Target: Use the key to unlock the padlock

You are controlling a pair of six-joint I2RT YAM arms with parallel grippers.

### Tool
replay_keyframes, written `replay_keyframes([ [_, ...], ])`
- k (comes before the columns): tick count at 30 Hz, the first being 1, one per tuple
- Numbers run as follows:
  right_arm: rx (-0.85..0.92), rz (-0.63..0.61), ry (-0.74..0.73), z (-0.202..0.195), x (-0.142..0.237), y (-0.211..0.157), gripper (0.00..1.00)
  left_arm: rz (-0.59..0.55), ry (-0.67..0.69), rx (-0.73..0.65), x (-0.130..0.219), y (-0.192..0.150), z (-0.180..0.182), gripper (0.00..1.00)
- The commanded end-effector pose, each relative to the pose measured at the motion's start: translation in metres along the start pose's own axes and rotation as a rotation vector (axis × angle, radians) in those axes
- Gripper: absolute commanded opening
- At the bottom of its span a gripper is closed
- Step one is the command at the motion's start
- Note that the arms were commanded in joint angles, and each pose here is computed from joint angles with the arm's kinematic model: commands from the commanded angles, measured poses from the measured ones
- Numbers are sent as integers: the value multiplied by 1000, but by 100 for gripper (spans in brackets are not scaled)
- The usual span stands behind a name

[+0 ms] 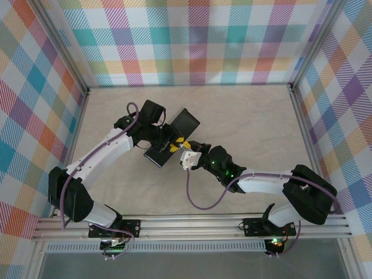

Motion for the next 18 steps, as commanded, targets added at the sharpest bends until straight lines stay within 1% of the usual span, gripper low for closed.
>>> replay_keyframes([
  [1,-25,-64,-19,-10,0,26,19,11,-96,-31,7,0,-23,0],
  [4,-58,-59,-22,-11,3,27,17,6,-100,-24,6,1,-23,0],
  [7,-134,-74,-20,-14,7,32,16,3,-108,-17,5,2,-24,0],
  [12,-312,-103,56,-10,16,43,13,-1,-111,-15,3,3,-23,0],
  [18,-472,-114,123,-7,24,52,13,-2,-117,-13,2,4,-23,0],
])
Point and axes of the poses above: each hand's point on the last joint's axis, 136 mm out from that joint toward the fingers, its own x axis back along the fingers, its own z axis along the line the jaws close on, y = z × x, the point moved 2 cm from there along x, back along the fingers, and after that the axes turned 11 degrees about -x, right-handed, at the moved point
